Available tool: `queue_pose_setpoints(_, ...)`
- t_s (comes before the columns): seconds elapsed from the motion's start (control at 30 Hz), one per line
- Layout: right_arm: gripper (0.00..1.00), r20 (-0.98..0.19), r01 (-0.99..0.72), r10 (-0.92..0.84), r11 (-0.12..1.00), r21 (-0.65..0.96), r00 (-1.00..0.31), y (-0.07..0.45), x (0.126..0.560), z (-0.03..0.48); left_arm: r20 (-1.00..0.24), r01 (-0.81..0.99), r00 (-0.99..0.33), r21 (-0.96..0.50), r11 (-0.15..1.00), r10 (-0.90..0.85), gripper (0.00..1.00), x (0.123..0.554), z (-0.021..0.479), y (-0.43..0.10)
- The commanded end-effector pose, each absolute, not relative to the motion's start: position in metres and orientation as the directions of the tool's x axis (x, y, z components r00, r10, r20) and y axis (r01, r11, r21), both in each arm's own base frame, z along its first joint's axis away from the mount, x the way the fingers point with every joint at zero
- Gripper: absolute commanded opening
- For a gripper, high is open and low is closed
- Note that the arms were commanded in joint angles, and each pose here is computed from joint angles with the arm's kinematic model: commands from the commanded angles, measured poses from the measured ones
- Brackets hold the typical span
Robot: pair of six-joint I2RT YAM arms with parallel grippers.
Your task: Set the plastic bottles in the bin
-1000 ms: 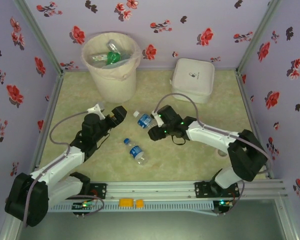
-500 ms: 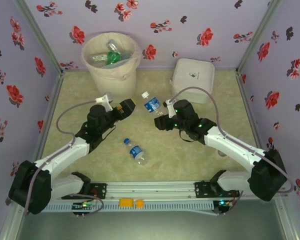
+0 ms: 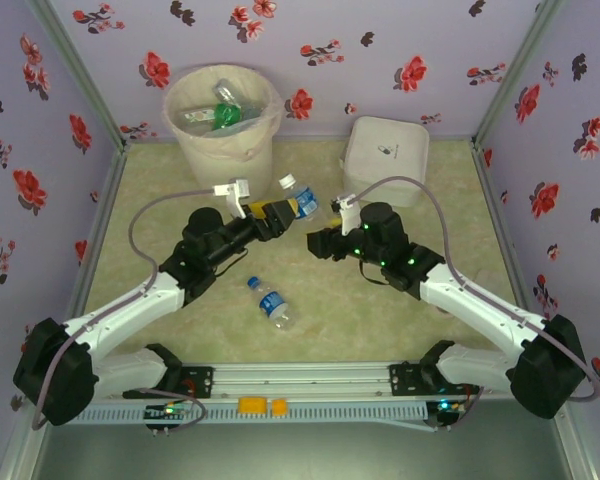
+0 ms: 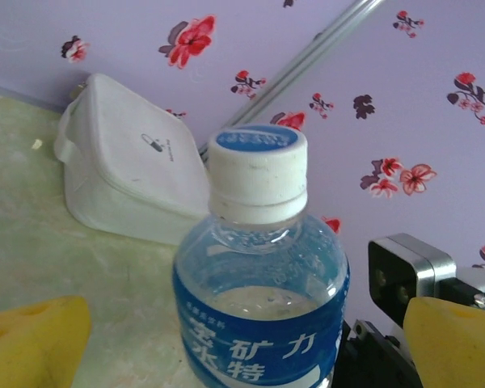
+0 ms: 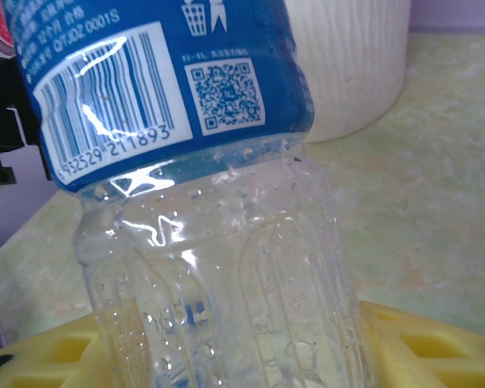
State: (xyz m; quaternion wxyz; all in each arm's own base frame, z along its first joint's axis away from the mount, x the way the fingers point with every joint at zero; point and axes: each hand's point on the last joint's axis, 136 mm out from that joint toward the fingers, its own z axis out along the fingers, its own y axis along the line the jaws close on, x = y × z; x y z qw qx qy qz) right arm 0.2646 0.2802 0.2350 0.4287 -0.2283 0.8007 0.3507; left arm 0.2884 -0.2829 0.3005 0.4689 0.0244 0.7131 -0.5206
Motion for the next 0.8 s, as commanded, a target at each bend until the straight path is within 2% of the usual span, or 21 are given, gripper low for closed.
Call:
queue_pose_setpoints(0.0, 0.41, -0.862, -0.7, -0.022, 0.595, 0.396, -0.507, 0.289, 0.264, 0.247, -0.731, 0.595, -0.512, -0.681, 0.428, -0.451, 1.0, 0.287, 0.325, -0.292)
queue_pose_setpoints(0.37, 0.41, -0.857, -0.725, -0.006, 0.536, 0.433, -0.516, 0.297, 0.257, 0.25, -0.716, 0.579, -0.519, -0.697, 0.424, -0.467, 0.98, 0.305, 0.32, -0.306)
queue_pose_setpoints(0.5, 0.41, -0.849, -0.716, -0.024, 0.551, 0.429, -0.527, 0.296, 0.257, 0.242, -0.71, 0.577, -0.518, -0.702, 0.418, -0.478, 0.88, 0.31, 0.322, -0.309)
queue_pose_setpoints(0.6, 0.41, -0.852, -0.716, -0.026, 0.556, 0.423, -0.523, 0.295, 0.257, 0.243, -0.702, 0.58, -0.523, -0.709, 0.402, -0.484, 0.72, 0.309, 0.323, -0.311)
queue_pose_setpoints(0.77, 0.44, -0.853, -0.713, -0.035, 0.568, 0.412, -0.521, 0.294, 0.259, 0.241, -0.69, 0.584, -0.529, -0.718, 0.377, -0.494, 0.55, 0.307, 0.329, -0.311)
